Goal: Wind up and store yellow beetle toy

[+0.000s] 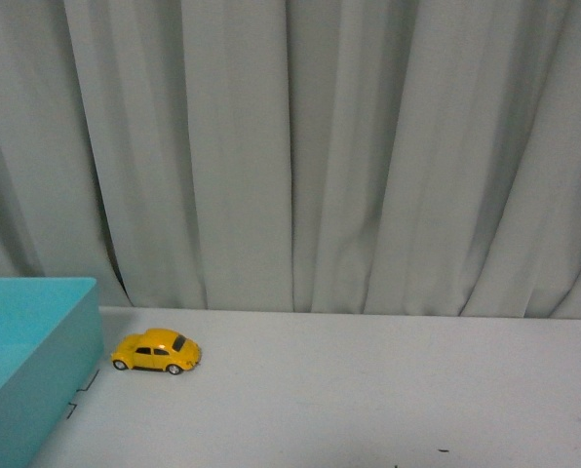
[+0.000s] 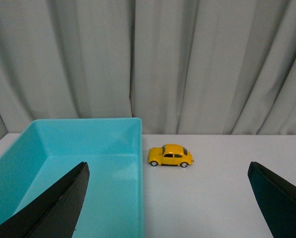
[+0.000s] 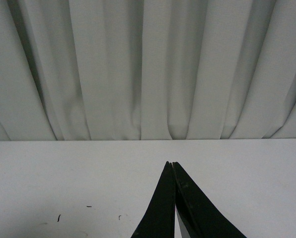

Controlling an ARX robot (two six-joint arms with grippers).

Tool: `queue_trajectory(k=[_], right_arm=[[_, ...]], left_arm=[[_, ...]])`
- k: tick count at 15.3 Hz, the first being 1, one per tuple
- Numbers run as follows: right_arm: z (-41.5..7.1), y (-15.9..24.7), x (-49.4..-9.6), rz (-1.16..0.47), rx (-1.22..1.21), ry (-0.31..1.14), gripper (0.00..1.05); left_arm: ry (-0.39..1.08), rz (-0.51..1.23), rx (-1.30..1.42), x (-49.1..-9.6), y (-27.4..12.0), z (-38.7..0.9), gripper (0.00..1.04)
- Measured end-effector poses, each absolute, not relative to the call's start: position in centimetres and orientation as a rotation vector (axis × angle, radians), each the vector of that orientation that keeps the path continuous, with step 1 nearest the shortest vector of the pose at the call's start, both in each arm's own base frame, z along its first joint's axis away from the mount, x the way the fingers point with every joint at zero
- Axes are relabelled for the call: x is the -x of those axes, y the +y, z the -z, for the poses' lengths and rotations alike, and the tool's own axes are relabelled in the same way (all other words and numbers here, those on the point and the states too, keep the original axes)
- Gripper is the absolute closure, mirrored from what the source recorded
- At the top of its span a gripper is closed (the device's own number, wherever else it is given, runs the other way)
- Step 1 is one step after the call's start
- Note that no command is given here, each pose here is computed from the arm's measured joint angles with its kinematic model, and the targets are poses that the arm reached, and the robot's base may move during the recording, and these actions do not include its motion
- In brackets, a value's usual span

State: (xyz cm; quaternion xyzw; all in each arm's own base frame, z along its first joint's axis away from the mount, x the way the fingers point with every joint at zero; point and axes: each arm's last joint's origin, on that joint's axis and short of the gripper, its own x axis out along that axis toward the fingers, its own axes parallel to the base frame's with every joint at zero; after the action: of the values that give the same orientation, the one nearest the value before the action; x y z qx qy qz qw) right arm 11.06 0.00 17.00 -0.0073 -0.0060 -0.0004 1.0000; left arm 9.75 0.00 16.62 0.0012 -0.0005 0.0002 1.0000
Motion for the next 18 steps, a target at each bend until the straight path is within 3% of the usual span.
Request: queue_trajectory(k=[4, 5, 8, 16, 18], right_arm=[[-16.3, 0.0, -10.1, -0.003, 0.015, 0.043, 1.03], [-16.8, 0.0, -9.7, 0.0, 0.014, -0.02, 1.03], [-16.7, 0.0, -9.7, 0.001, 0.015, -0.006, 1.03], [-16.7, 0.0, -9.7, 0.001, 0.015, -0.005, 0.09], [-16.7, 0.0, -9.7, 0.001, 0.014, -0.005, 0.07]], left_arm=[[-0.001, 0.0, -0.003, -9.7, 0.0, -16.6, 0.07], [0.0, 0.0, -0.002, -9.7, 0.0, -16.6, 0.07], [-0.001, 0.0, -0.003, -9.7, 0.0, -16.6, 0.07], [-0.001, 0.0, -0.002, -9.7, 0.0, -16.6, 0.07], [0.006, 0.001, 0.001, -9.7, 0.0, -16.6, 0.07]])
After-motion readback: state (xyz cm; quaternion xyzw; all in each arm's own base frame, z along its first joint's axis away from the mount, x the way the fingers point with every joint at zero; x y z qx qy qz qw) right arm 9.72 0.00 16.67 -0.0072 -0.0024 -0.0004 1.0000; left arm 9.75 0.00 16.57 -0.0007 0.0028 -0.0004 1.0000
